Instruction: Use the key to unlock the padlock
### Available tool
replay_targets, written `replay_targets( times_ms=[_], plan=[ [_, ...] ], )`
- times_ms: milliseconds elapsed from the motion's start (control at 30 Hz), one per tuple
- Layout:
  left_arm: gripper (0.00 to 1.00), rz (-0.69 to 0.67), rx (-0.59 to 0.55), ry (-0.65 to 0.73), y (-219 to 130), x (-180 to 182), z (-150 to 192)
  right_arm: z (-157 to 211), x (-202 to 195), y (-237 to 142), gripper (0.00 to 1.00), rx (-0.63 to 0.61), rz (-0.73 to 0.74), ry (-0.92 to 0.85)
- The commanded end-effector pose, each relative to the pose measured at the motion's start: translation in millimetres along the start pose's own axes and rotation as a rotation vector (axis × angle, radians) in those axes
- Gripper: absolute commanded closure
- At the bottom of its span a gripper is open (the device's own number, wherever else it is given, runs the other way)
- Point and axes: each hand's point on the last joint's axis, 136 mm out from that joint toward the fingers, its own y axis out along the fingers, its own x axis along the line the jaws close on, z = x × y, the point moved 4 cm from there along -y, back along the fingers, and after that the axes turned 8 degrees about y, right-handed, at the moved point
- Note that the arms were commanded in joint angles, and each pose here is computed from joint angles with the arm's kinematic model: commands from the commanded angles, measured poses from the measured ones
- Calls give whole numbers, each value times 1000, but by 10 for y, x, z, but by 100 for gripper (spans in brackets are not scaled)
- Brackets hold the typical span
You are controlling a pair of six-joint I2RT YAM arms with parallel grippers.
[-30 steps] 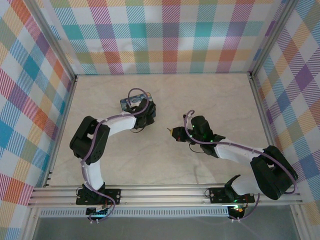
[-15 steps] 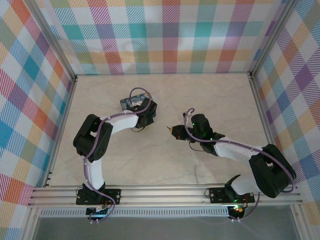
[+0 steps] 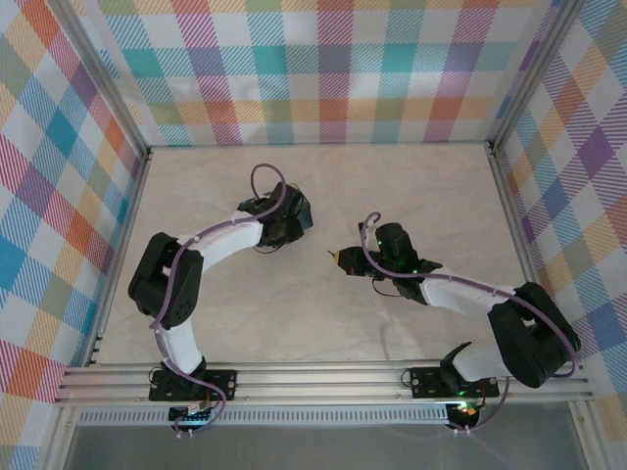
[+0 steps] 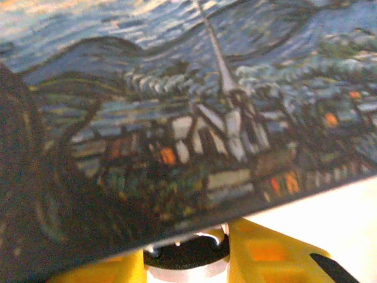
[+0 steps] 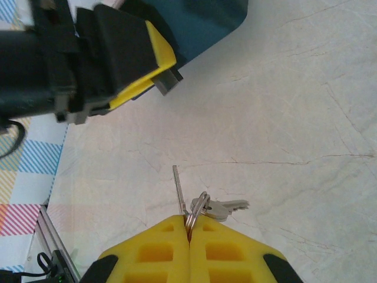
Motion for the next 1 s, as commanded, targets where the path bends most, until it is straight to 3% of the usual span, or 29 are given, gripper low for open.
replay_targets(
  times_ms=[0,200,433,667,967],
  plan=[
    [78,146,16,-35,-420,-240,-75,-30,159,-103,100,-1,-64,-63],
    [79,277,59,-105,-825,-365,-89,-18,267,-225,100,-25,-122,-141],
    [82,412,82,-277,-1153,-406,-35,-44,499,-358,100,-44,-223,-180],
    [83,524,147,-432,-1236,-440,94,14,690,-452,100,-93,-295,-279],
    [84,530,150,-456,-1361,-403,122,29,735,-452,100,-123,-319,-387]
  ],
)
